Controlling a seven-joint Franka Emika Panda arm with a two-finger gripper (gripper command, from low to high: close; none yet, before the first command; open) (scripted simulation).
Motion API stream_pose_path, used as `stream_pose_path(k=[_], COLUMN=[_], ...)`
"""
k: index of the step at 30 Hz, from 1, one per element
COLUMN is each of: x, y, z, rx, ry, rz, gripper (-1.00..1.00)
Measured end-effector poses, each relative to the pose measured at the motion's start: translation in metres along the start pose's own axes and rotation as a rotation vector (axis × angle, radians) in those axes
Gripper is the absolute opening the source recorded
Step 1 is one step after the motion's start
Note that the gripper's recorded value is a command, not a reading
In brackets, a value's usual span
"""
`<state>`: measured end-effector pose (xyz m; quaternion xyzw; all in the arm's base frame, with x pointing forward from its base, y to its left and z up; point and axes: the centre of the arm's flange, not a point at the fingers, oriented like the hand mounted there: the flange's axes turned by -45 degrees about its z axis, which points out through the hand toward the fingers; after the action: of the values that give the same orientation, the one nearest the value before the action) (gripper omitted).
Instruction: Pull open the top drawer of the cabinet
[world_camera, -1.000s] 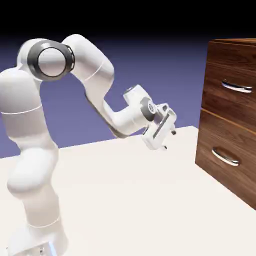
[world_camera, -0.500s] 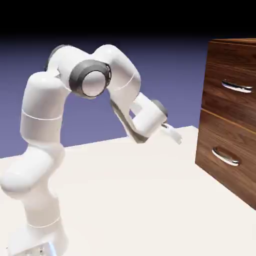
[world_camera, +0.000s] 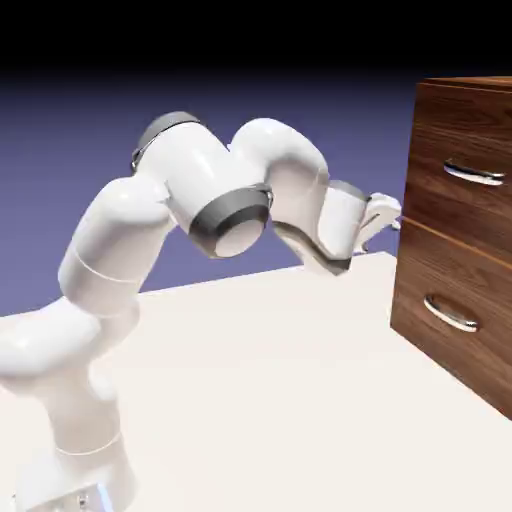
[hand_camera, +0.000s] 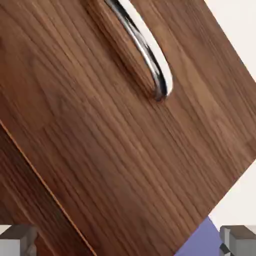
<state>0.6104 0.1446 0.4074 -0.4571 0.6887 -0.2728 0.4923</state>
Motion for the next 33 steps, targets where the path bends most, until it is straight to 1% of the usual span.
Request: stream_pose_path(k=[5,10,11,17,18,21,33], x=[0.012,0.038,0.038,0.033,0.033,0.034,0.044], y=[-0.062,-0.135,-0.135,-0.152,-0.153,-0.150,-0.113], z=[0.003,-0.003,-0.003,0.041,0.044,0.037,-0.058], rx=[0.177,0.386,0.386,0.387,0.386,0.386,0.387], ry=[-0.046,-0.013,-0.013,-0.013,-0.013,-0.013,-0.013], rz=[-0.238,-0.458,-0.458,-0.457,-0.458,-0.458,-0.458], gripper=[0.00,0.00,0.00,0.00,-1.00,-1.00,-1.00])
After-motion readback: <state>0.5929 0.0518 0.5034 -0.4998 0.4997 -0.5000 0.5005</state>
